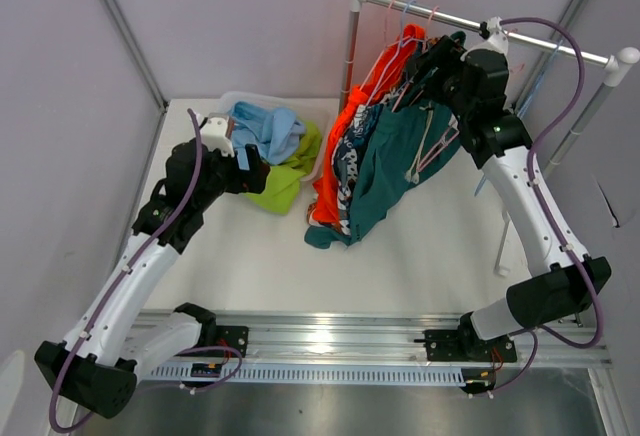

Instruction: Remove the shorts from the hanger

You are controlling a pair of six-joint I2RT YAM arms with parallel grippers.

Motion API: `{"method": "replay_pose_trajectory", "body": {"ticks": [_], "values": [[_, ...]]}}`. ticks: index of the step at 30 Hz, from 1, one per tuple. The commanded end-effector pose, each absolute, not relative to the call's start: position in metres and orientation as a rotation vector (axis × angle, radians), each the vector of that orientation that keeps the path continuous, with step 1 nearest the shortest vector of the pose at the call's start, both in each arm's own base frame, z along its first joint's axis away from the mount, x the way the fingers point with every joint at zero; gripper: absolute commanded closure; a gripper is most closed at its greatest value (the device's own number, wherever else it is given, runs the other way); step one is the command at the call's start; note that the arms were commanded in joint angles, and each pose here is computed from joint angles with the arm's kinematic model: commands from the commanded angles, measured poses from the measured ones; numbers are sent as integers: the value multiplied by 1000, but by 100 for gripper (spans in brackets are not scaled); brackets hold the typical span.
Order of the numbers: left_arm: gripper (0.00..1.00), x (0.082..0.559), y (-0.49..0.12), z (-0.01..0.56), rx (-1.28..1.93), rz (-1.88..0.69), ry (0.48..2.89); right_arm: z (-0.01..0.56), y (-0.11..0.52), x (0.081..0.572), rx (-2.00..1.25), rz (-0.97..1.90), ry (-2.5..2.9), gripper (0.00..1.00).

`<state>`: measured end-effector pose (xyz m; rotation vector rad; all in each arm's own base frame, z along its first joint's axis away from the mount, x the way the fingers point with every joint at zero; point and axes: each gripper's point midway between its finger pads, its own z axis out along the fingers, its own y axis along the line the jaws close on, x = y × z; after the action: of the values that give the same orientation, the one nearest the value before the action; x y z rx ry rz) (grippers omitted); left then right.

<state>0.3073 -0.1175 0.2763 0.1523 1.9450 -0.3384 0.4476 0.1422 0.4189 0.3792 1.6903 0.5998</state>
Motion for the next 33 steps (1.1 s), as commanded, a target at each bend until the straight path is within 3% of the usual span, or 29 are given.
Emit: {"method": "replay_pose_trajectory", "body": {"ticks": [1,9,12,13,16,24,27,33], "values": [[1,307,-130,299,174,-418,1840,417,136,453,408,570,1650,24],[1,305,-129,294,170,-420,1849,399,155,469,397,621,1676,36],[1,305,-131,292,168,-433,1855,399,160,472,392,634,1675,51],[1,305,-132,290,167,-437,1860,400,161,472,392,638,1671,61],[1,305,-133,288,169,-444,1865,407,162,467,385,642,1657,73],[1,307,-137,282,182,-452,1882,435,154,439,350,624,1627,77],[1,306,-143,285,223,-464,1870,451,149,426,343,628,1593,99],[1,283,-209,326,457,-549,1781,485,146,408,311,651,1533,100]]}}
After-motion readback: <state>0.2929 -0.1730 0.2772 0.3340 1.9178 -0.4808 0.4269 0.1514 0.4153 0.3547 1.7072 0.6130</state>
